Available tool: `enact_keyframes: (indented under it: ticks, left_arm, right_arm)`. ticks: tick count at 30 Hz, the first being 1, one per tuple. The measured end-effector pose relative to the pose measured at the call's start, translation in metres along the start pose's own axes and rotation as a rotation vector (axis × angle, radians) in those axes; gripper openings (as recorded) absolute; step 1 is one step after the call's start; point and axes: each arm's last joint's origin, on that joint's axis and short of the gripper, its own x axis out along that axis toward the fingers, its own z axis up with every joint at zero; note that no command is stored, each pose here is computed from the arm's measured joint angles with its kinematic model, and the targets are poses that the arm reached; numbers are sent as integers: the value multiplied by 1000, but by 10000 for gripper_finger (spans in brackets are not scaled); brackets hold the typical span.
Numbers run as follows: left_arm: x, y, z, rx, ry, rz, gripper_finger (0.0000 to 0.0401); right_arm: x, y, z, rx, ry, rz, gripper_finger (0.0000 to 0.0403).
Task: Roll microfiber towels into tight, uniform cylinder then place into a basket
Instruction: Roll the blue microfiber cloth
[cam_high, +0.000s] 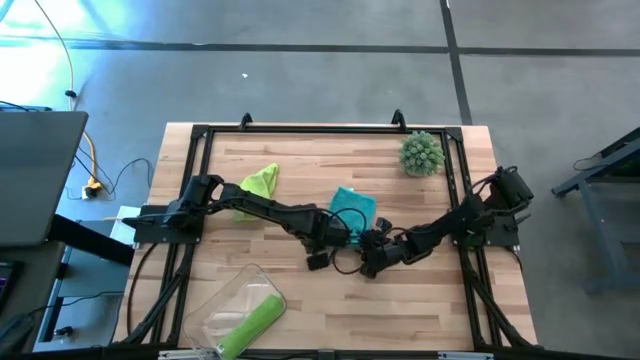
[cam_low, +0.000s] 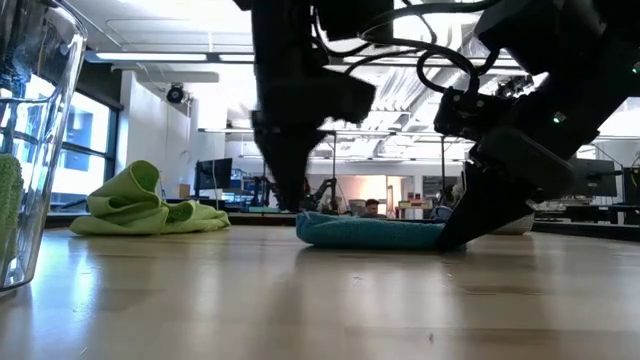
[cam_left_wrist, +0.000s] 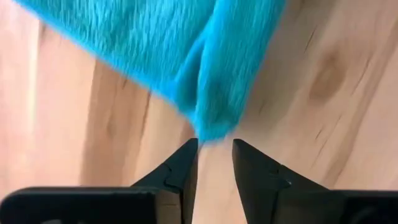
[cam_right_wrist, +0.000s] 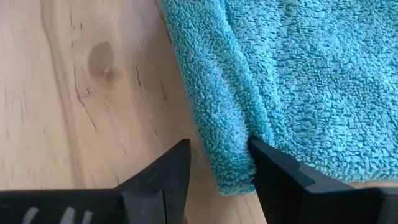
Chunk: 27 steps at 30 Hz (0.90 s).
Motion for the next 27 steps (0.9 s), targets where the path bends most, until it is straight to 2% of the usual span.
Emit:
enact_keyframes:
  ticks: [4,7,9,11,13,16,20,24,27]
  left_arm:
    - [-5,12,-6,154,105,70,91]
    - [-7,20,-10,315,167,88,80]
    - [-13,25,-14,406,205,41,70]
    - [-21,35,-17,429,202,-44,59]
    - [-29,49,-23,411,180,-101,52]
    - [-43,75,-40,341,82,-116,43]
    - [-53,97,-77,168,-174,-175,34]
    - [-47,97,-109,-32,-483,-279,30]
    - [-40,89,-116,-87,-673,-357,32]
  right_arm:
    - [-1,1,-1,39,-2,-2,152]
    - [-1,1,-2,70,-1,-2,152]
    - [-1,1,-2,87,-1,-2,152]
    - [-1,1,-1,105,-1,-2,152]
    - [0,1,-2,115,1,-3,152]
    - [0,0,-2,114,6,-5,152]
    - [2,-5,1,125,17,-14,152]
    - [6,-9,6,152,7,-1,152]
    - [9,-12,12,169,-12,24,152]
